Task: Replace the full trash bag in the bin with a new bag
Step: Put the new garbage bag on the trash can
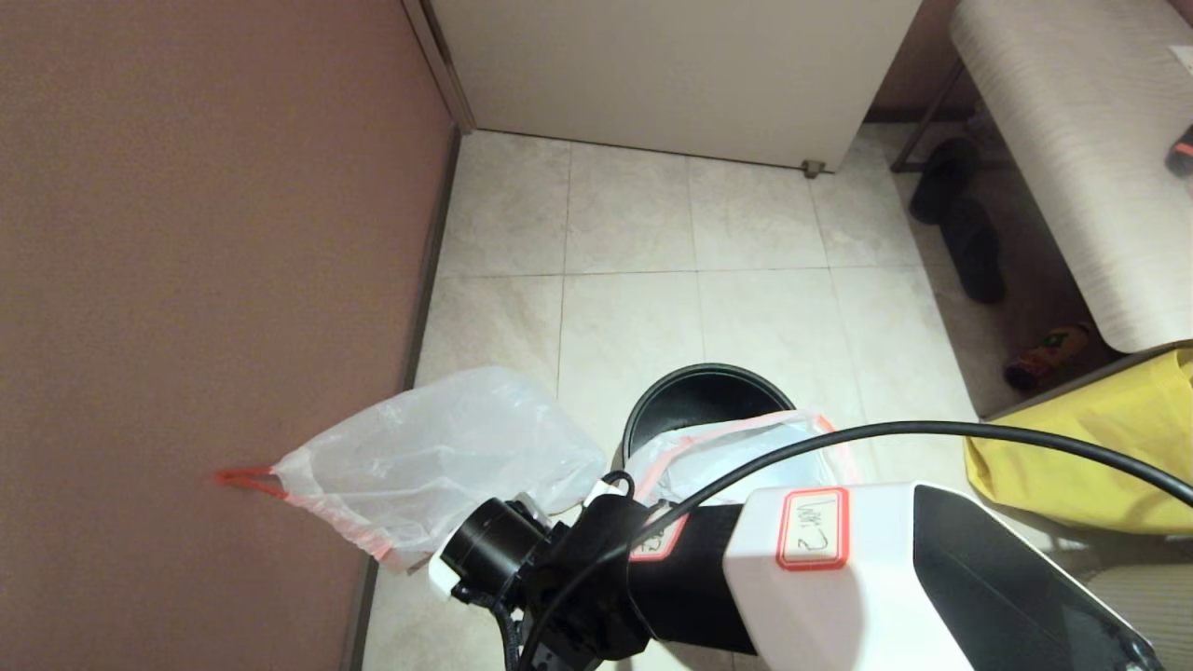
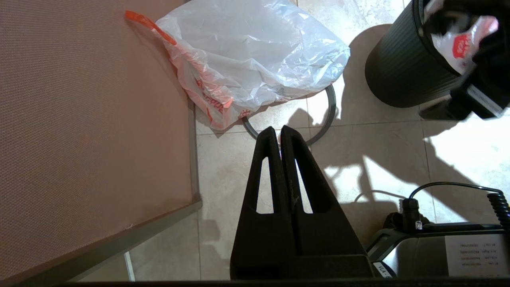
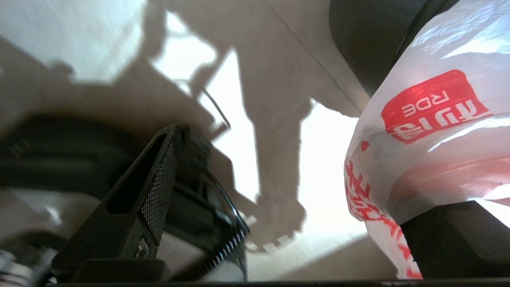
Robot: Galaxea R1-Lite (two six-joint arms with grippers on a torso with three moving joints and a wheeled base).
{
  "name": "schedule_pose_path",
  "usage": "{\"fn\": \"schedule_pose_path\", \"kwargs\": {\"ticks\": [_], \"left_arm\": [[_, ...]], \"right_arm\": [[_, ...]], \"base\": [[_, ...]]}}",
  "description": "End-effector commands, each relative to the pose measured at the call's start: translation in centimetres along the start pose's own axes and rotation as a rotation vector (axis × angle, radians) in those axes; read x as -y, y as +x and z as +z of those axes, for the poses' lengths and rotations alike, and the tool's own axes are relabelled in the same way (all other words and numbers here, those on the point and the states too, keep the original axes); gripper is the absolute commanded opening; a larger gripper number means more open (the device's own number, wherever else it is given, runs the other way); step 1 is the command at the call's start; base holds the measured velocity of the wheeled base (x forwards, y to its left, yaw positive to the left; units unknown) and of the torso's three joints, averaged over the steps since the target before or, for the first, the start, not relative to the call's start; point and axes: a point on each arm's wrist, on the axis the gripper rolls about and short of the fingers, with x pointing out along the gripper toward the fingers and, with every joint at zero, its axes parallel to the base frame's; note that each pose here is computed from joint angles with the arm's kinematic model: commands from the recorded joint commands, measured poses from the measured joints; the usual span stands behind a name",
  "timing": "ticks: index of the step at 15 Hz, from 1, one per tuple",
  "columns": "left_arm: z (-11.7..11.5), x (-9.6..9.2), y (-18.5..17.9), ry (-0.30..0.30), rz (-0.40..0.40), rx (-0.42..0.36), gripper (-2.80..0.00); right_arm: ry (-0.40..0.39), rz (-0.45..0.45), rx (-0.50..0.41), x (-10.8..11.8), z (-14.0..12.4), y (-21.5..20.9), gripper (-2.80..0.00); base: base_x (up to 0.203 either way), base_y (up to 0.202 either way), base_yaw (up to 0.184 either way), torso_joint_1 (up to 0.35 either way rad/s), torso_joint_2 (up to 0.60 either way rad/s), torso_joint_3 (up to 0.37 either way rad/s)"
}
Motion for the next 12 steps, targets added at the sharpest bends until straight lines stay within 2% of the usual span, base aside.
{"fn": "schedule_pose_path", "kwargs": {"ticks": [1,6,12], "left_arm": [[0.0,0.0,0.0,0.000,0.000,-0.002,-2.80],[0.0,0.0,0.0,0.000,0.000,-0.002,-2.80],[0.0,0.0,0.0,0.000,0.000,-0.002,-2.80]], "right_arm": [[-0.033,-0.021,-0.035,-0.4,-0.7,-0.3,0.00],[0.016,-0.032,-0.053,2.7,-2.2,-4.5,0.00],[0.073,-0.036,-0.064,4.0,-3.3,-6.4,0.00]], "base": [[0.000,0.000,0.000,0.000,0.00,0.000],[0.000,0.000,0.000,0.000,0.00,0.000],[0.000,0.000,0.000,0.000,0.00,0.000]]}}
